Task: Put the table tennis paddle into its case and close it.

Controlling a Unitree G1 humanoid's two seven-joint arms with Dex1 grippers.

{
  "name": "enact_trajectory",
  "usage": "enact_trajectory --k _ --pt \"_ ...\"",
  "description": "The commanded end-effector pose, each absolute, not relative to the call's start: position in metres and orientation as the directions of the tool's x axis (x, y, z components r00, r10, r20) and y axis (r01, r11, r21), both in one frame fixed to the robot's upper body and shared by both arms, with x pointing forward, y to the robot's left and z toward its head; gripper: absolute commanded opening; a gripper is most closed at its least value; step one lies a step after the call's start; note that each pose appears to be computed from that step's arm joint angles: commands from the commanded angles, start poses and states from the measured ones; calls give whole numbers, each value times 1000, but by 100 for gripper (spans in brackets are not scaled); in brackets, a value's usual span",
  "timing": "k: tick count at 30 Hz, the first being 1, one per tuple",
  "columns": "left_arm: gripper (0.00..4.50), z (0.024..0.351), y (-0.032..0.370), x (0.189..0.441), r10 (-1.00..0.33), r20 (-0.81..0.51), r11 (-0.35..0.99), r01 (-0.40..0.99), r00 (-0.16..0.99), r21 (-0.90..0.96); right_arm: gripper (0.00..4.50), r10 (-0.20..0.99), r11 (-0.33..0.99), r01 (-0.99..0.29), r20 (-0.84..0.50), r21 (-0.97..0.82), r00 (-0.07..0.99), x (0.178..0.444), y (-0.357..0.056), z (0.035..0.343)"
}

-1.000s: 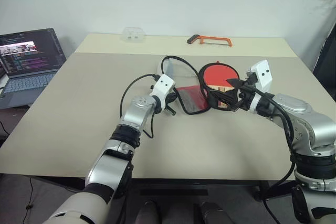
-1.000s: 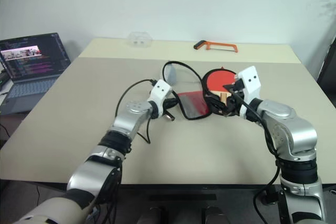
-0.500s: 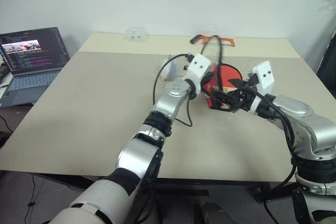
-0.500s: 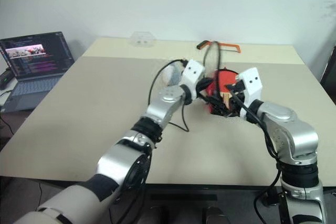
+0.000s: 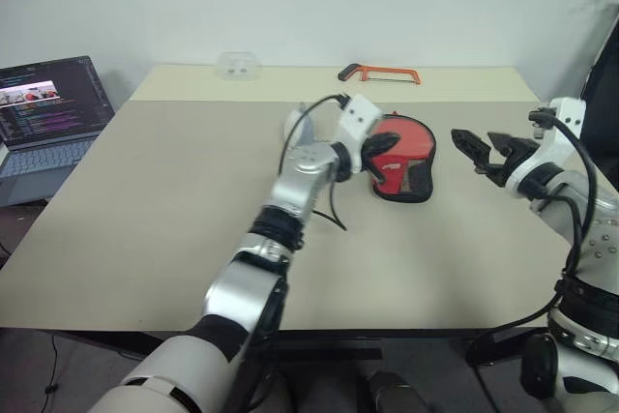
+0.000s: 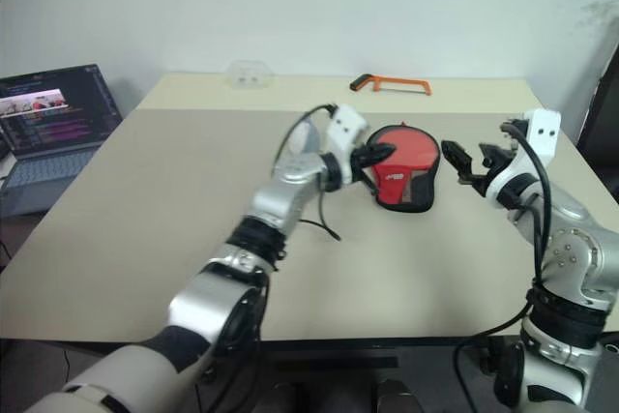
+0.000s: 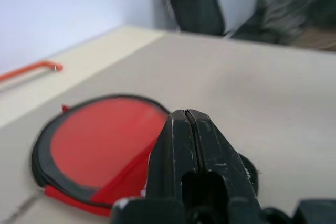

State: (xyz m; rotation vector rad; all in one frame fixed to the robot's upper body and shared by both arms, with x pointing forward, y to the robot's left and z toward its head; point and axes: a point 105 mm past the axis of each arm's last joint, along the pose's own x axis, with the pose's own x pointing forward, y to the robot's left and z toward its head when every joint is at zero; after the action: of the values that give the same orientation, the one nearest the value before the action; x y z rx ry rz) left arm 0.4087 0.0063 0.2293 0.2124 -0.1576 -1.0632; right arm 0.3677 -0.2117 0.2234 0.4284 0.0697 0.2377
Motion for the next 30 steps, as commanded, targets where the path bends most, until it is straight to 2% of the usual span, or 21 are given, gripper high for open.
enact_trajectory --k 1,4,6,9,13,20,30 --pt "38 252 39 395 -906 55 420 879 419 226 450 195 819 -126 -64 560 979 379 -225 211" --pt "125 250 72 389 -897 27 437 877 441 200 450 158 735 -42 -110 677 981 392 -237 192" --pt "204 242 91 377 -901 -14 424 885 434 193 450 152 706 -7 -142 708 978 398 -242 180" --pt "313 235 110 358 -910 -55 399 903 412 161 450 161 694 11 -171 720 972 403 -244 170" --pt "445 226 131 344 -894 -100 424 896 438 130 450 192 668 21 -199 744 961 405 -242 157" --pt "445 206 144 329 -857 -168 464 872 486 154 450 290 623 -11 -218 782 932 408 -215 138" --pt "445 201 139 328 -841 -172 491 857 513 153 450 382 602 -65 -215 796 899 416 -176 128"
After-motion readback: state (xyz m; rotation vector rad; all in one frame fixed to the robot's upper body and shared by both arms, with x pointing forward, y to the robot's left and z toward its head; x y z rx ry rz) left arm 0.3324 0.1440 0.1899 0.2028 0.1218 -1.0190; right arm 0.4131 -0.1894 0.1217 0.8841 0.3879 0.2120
